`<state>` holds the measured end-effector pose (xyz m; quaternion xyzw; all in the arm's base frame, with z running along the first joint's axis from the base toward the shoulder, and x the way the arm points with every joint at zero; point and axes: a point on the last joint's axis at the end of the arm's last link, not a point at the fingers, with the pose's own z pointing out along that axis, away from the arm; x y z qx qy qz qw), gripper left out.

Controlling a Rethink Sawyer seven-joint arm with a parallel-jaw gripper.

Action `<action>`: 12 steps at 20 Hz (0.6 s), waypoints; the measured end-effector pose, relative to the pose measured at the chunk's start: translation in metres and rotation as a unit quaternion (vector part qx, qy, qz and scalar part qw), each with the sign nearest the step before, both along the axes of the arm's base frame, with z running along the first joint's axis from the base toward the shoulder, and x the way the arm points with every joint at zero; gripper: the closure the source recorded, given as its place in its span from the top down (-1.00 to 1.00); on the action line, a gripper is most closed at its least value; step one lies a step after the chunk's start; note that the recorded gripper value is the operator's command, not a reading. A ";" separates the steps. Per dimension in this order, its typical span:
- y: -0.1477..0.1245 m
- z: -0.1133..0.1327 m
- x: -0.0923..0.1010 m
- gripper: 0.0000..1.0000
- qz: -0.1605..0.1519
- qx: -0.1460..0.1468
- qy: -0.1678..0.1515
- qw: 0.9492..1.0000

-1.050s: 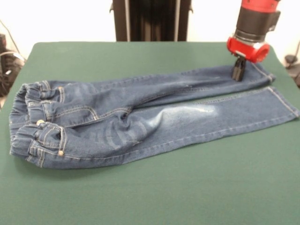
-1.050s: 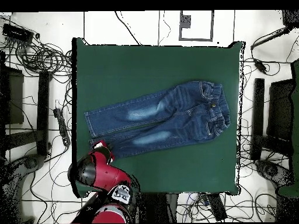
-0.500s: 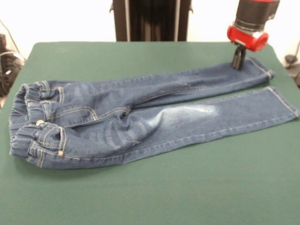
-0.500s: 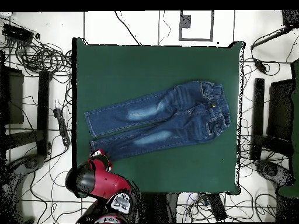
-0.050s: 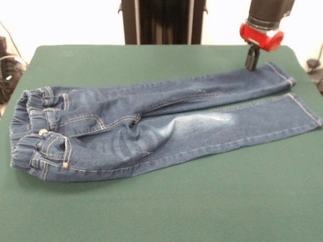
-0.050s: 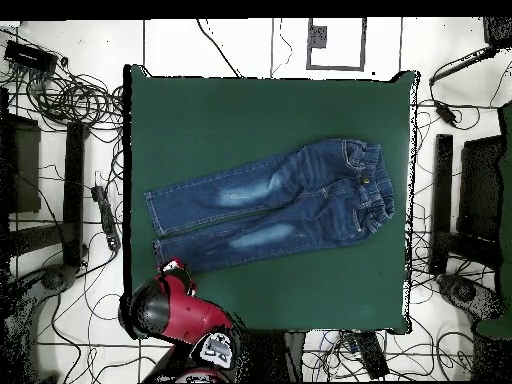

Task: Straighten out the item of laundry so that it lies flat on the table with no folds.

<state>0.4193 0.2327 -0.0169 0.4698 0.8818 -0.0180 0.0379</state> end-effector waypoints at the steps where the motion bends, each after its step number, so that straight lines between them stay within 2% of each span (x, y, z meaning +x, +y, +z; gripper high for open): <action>1: -0.003 0.000 0.001 -1.00 0.000 0.000 0.000 1.000; 7: -0.013 -0.002 0.001 -1.00 0.001 0.001 0.003 1.000; 12: -0.022 -0.010 -0.005 -1.00 0.006 0.001 0.015 1.000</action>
